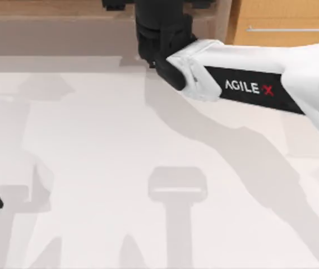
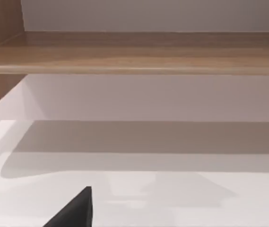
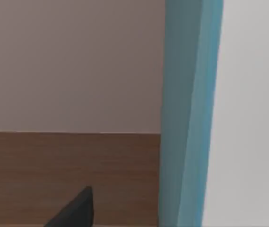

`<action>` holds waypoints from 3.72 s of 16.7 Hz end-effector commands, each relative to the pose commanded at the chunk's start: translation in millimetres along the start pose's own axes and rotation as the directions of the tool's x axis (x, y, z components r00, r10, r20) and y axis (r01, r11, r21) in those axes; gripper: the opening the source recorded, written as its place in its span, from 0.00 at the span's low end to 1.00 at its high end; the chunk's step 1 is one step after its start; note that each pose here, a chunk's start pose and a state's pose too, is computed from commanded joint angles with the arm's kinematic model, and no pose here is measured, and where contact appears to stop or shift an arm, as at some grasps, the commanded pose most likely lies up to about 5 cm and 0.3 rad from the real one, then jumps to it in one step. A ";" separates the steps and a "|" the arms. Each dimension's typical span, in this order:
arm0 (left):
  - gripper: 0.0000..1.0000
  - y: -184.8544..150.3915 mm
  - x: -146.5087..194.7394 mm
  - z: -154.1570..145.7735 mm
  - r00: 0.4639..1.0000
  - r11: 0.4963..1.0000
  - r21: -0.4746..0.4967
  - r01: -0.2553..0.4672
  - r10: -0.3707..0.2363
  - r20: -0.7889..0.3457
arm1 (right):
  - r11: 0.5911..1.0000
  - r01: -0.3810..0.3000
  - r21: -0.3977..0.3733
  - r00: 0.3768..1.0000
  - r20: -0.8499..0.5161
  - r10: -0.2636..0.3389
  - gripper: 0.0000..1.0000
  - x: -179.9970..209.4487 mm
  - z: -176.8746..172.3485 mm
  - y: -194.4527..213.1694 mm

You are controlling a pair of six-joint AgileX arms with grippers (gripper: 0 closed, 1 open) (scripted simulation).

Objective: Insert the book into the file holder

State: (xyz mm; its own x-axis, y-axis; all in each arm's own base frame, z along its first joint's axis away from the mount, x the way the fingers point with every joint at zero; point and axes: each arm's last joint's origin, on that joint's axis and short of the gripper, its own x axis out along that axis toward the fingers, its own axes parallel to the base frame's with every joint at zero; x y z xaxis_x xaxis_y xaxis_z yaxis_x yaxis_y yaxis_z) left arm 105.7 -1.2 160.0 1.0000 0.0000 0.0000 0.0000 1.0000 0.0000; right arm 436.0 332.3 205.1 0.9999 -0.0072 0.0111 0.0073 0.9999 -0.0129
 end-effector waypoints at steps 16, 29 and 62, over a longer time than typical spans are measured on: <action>1.00 0.0 0.0 0.0 1.000 1.000 0.000 0.000 0.000 0.000 | 1.000 0.000 0.000 1.000 0.000 0.000 0.00 0.0 0.0 0.0; 1.00 0.0 0.0 0.0 1.000 1.000 0.000 0.000 0.000 0.000 | 1.000 -0.004 0.002 1.000 0.001 0.004 0.00 -1.2 16.0 1.3; 1.00 0.0 0.0 0.0 1.000 1.000 0.000 0.000 0.000 0.000 | 0.221 0.295 0.929 0.919 -0.340 0.200 0.00 -129.4 -34.5 -376.4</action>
State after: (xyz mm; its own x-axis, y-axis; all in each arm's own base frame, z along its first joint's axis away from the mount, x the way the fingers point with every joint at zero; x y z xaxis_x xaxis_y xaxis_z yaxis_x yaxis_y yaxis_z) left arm 105.7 -1.2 160.0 1.0000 0.0000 0.0000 0.0000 1.0000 0.0000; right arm 304.2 -43.5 174.0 0.9241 0.1890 -0.3320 0.2867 0.2314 0.9297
